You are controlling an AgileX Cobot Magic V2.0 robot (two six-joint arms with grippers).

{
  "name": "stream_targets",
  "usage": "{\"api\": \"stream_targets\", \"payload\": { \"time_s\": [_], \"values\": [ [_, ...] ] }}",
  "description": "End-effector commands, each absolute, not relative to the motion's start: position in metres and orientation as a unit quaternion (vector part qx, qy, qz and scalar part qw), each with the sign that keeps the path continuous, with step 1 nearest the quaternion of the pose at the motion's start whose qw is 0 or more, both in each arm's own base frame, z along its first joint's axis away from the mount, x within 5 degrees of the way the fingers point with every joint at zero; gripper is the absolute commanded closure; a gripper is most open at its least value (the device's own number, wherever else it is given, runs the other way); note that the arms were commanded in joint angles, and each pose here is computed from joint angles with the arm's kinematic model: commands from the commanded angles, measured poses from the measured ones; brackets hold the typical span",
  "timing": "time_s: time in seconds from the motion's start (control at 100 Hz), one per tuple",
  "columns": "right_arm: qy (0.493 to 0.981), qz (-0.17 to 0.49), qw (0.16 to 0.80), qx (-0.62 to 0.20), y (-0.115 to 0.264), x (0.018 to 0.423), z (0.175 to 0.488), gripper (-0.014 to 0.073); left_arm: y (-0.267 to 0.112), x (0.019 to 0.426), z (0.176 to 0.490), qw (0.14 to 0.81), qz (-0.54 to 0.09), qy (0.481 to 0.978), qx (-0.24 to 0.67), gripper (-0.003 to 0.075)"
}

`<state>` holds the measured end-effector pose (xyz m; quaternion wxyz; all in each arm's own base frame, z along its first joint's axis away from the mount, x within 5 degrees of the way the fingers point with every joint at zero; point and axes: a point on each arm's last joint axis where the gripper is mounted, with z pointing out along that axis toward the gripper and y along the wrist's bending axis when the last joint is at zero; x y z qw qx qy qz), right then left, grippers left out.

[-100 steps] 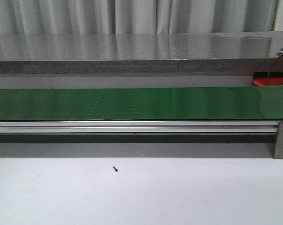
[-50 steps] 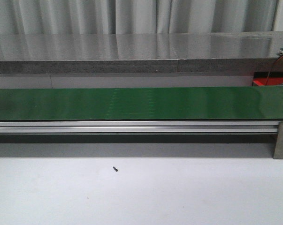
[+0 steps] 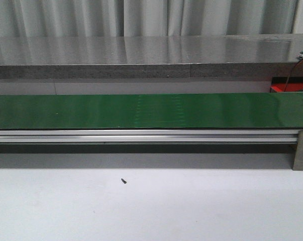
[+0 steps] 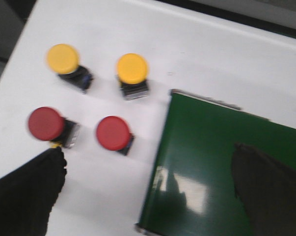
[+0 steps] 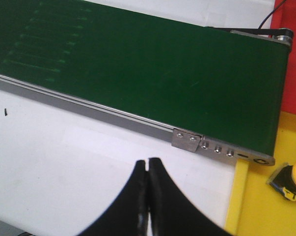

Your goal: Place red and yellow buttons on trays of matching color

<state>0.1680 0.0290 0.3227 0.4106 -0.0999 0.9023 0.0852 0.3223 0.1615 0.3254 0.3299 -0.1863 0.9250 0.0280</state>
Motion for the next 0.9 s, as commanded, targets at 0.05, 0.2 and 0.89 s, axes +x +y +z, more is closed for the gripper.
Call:
{"api": "stream_targets", "payload": {
  "time_s": [0.05,0.2,0.89],
  "values": [
    [0.883,0.084,0.451,-0.097,0.029,0.169,0.337,0.0663,0.198,0.301,0.344,0.369,0.062,0.895,-0.241,0.0059],
    [0.883,0.084,0.452,-0.097,0.029,0.169,0.337,0.0663,0.233,0.285,0.33,0.361,0.081,0.882,-0.293,0.0059],
    [0.882,0.083,0.454,-0.096,0.029,0.17,0.337,0.0663,0.264,0.314,0.232,0.275,0.047,0.902,-0.329,0.0059]
  ]
}}
